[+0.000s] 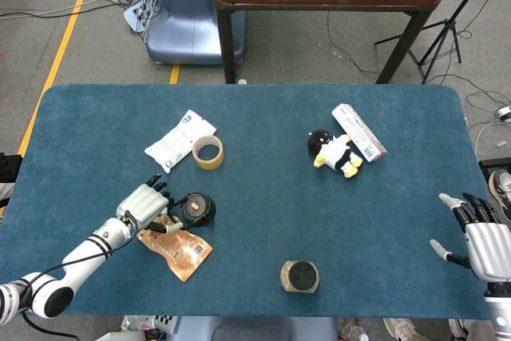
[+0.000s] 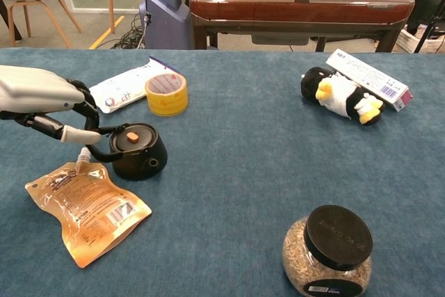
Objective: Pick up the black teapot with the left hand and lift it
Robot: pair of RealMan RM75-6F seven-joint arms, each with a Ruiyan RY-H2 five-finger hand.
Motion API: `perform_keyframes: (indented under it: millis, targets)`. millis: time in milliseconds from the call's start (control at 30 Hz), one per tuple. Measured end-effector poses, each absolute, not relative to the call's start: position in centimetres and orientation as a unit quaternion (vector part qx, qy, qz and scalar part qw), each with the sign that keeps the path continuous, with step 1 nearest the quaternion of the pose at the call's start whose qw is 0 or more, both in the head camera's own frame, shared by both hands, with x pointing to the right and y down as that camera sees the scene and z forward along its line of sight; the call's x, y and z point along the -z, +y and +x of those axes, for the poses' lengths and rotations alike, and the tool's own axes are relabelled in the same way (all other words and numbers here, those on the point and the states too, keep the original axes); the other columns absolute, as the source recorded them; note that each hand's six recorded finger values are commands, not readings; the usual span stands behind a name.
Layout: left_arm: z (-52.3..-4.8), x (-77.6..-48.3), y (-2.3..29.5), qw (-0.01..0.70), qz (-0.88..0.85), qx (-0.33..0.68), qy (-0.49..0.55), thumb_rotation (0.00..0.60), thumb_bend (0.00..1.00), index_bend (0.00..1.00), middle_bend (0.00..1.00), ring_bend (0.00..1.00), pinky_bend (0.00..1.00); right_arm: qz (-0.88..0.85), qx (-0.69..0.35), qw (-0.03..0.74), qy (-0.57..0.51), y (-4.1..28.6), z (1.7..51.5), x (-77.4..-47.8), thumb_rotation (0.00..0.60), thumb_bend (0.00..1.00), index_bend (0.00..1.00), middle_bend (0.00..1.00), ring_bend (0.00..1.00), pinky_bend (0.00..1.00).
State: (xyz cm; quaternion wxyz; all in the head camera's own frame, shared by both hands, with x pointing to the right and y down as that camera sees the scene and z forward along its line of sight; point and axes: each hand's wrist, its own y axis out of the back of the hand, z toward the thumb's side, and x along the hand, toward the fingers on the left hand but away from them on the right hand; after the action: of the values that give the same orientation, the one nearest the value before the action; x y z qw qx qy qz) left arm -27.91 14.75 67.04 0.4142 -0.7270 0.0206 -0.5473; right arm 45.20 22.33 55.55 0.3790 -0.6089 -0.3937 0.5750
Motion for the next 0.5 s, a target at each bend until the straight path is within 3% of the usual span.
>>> perform_keyframes:
  millis: [500]
  targets:
    - [-27.8,-65.2,15.1,0.433,-0.72,0.541,0.046,0.0,0.18,0.33,0.32,0.12,0.0,-0.61,-0.572,0.38,-0.395,22.4,45.2,-55.5,0.6,0.19,0.19,0.27,0.13,0.14]
